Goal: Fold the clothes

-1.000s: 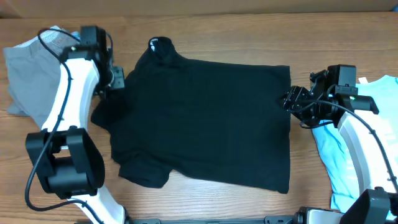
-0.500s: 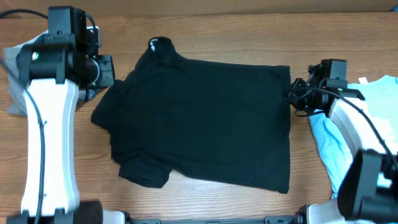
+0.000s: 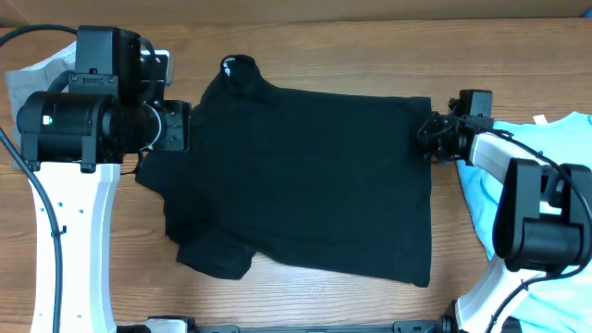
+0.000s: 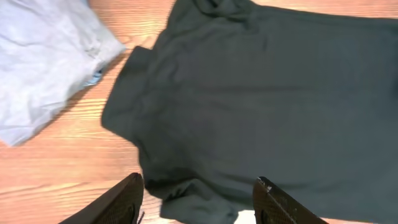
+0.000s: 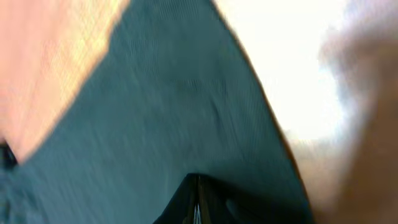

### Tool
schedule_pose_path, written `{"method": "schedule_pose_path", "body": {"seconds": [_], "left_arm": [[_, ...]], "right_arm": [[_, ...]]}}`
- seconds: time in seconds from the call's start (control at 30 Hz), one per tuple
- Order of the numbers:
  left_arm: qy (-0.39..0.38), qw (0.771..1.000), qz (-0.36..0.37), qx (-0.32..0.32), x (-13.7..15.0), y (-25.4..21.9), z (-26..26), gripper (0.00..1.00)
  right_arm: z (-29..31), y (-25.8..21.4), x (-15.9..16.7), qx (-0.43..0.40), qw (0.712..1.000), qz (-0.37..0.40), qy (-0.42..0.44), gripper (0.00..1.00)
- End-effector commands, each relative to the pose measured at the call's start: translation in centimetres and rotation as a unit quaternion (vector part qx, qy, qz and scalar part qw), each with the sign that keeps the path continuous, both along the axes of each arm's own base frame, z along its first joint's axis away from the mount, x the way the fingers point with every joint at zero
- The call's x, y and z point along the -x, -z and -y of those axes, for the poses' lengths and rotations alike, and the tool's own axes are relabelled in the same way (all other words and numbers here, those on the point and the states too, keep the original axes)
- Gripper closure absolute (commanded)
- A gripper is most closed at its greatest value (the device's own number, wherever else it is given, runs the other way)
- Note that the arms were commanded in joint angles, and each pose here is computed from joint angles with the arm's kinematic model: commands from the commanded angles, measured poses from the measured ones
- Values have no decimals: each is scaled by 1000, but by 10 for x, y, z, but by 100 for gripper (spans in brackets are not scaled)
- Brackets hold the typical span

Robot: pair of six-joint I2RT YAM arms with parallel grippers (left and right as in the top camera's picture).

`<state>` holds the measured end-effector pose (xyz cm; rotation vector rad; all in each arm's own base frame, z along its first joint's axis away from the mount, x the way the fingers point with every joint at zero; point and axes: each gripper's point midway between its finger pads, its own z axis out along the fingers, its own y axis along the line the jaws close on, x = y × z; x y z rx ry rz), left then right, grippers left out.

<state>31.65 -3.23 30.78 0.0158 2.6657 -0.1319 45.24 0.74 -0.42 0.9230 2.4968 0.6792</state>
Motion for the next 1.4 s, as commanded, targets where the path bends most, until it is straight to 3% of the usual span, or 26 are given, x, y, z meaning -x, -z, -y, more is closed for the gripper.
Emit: {"method": "schedule_pose_path", "body": {"seconds": [0.0, 0.23, 0.43, 0.6, 0.87, 1.13, 1.17, 1.2, 1.23, 1.37], "left_arm": [[32, 999, 0, 22, 1, -2, 14, 39], [32, 999, 5, 23, -3, -2, 14, 33], [32, 999, -2, 22, -6, 3, 14, 33], [32, 999, -3, 22, -7, 4, 14, 33], [35, 999, -8, 16, -9, 8, 13, 32], [35, 999, -12, 16, -10, 11, 13, 29], [35, 999, -13, 16, -10, 11, 13, 26], [35, 999, -14, 16, -11, 12, 13, 22], [35, 999, -16, 15, -11, 13, 13, 20], [28, 999, -32, 1, -17, 24, 8, 24]], "right_arm": [[26, 68, 24, 50, 993, -83, 69, 96], [50, 42, -21, 65, 993, -16, 94, 96], [56, 18, -43, 68, 993, -6, 92, 95], [55, 9, -49, 88, 995, 15, 35, 87], [77, 5, -52, 98, 994, 29, 43, 96], [88, 6, -52, 137, 990, 31, 29, 96], [83, 4, -54, 130, 990, 42, 14, 92], [78, -1, -56, 123, 991, 53, -4, 82], [72, -8, -59, 109, 991, 68, -23, 65], [54, -61, -67, 62, 985, 139, -75, 50]]}}
